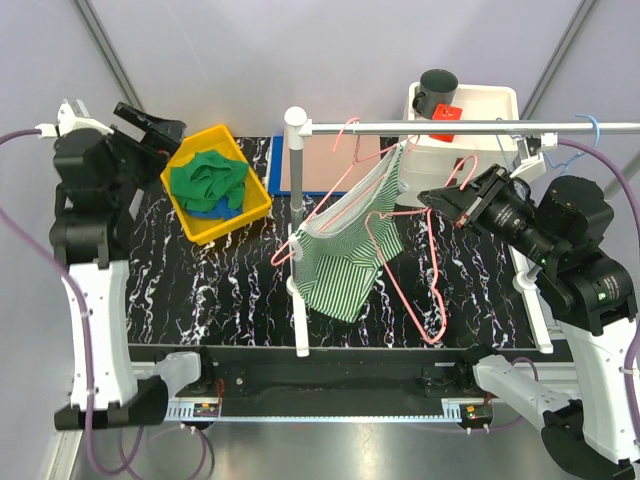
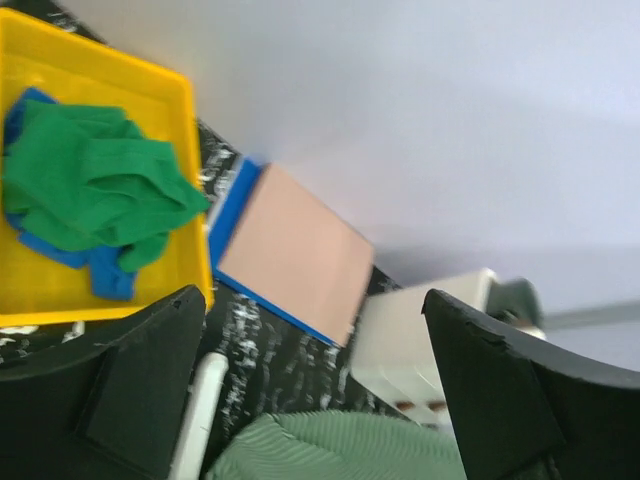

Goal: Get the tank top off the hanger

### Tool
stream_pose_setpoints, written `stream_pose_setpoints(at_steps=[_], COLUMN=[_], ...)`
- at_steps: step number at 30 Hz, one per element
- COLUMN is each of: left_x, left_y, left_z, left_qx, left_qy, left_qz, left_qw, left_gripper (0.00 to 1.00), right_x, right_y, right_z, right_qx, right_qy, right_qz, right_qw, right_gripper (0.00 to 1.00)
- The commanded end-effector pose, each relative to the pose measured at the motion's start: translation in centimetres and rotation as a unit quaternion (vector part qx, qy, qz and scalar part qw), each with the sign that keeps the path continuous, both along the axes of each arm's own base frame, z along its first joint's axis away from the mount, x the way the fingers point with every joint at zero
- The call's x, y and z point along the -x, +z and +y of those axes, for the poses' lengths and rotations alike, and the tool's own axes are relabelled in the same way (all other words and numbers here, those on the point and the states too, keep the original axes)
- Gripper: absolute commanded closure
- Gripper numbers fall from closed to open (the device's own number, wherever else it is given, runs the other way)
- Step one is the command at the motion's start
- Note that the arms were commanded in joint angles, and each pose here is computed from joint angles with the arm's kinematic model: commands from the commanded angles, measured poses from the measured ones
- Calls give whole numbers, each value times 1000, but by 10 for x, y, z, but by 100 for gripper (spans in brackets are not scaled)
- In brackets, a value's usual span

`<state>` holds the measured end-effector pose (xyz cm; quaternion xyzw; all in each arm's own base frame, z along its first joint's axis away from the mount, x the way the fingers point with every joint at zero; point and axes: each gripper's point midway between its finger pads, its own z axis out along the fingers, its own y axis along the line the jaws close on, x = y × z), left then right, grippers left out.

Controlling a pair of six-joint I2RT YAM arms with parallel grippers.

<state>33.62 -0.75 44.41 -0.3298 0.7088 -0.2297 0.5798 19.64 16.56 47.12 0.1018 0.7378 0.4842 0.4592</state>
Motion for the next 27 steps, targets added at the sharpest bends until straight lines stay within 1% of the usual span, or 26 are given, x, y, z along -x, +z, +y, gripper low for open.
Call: stream_pose_setpoints(at_steps=[1, 2, 4, 5, 6, 7, 9, 10, 11, 12, 13, 14, 15, 16, 17, 18, 19, 20, 21, 22, 23, 24, 25, 27], left_x=[55, 77, 98, 115, 124, 145, 158, 180, 183, 181, 201, 201, 206, 221, 217, 220, 233, 229, 232, 240, 238, 240, 248, 252], left_y=[39, 54, 68, 72, 76, 83, 91, 102, 106, 105, 114, 114, 115, 115, 115, 113, 113, 111, 107, 105, 102, 102, 97, 82], left_z=[-49, -71, -98, -127, -140, -163, -179, -194, -199, -213, -230, -238, -249, -275, -282, -293, -312, -318, -325, -339, -343, -345, -353, -366], left_qx=[30, 39, 51, 59, 61, 68, 61, 64, 59, 56, 58, 37, 26, 14, -17, -32, -44, -77, -95, -109, -132, -141, -152, -189], left_qy=[-107, -157, -222, -288, -319, -373, -403, -443, -450, -465, -504, -506, -518, -553, -541, -545, -563, -552, -553, -562, -555, -557, -568, -577], left_qz=[-59, -81, -100, -101, -104, -110, -121, -133, -139, -133, -141, -150, -155, -156, -170, -172, -177, -189, -188, -189, -192, -194, -194, -192], left_qw=[992, 983, 969, 950, 940, 919, 905, 884, 880, 874, 850, 848, 841, 818, 823, 820, 806, 809, 806, 798, 798, 795, 786, 771], left_gripper=[8, 8, 8, 8, 8, 8, 9, 9, 9, 9, 8, 9, 8, 8, 8, 7, 6, 5, 4, 3, 3, 2, 1, 1], right_x=[3, 4, 4, 3, 2, 1, -2, -5, -7, -9, -11, -12, -14, -15, -15, -14, -15, -14, -13, -14, -13, -11, -11, -10], right_y=[-12, -13, -18, -21, -24, -28, -34, -41, -46, -51, -60, -65, -71, -77, -80, -83, -86, -86, -90, -93, -93, -96, -98, -102], right_z=[2, 1, 0, -1, -2, -4, -8, -12, -15, -17, -22, -26, -29, -36, -40, -43, -49, -51, -56, -63, -65, -69, -71, -76], right_qx=[13, 15, 19, 23, 28, 33, 45, 54, 61, 68, 80, 87, 93, 102, 105, 109, 114, 114, 120, 127, 124, 130, 128, 129], right_qy=[14, 14, 10, 6, 5, -2, -12, -27, -35, -42, -58, -69, -78, -98, -109, -116, -132, -137, -150, -167, -175, -184, -192, -206], right_qz=[-4, -7, -4, -4, -3, 0, 5, 17, 24, 31, 48, 57, 67, 76, 82, 88, 91, 95, 103, 111, 118, 126, 134, 143], right_qw=[1000, 1000, 1000, 1000, 1000, 999, 999, 998, 997, 996, 994, 992, 990, 987, 985, 983, 980, 979, 976, 971, 969, 966, 964, 959], right_gripper=[100, 100, 100, 100, 100, 100, 100, 100, 100, 100, 100, 100, 100, 100, 100, 100, 100, 100, 100, 100, 100, 100, 100, 100])
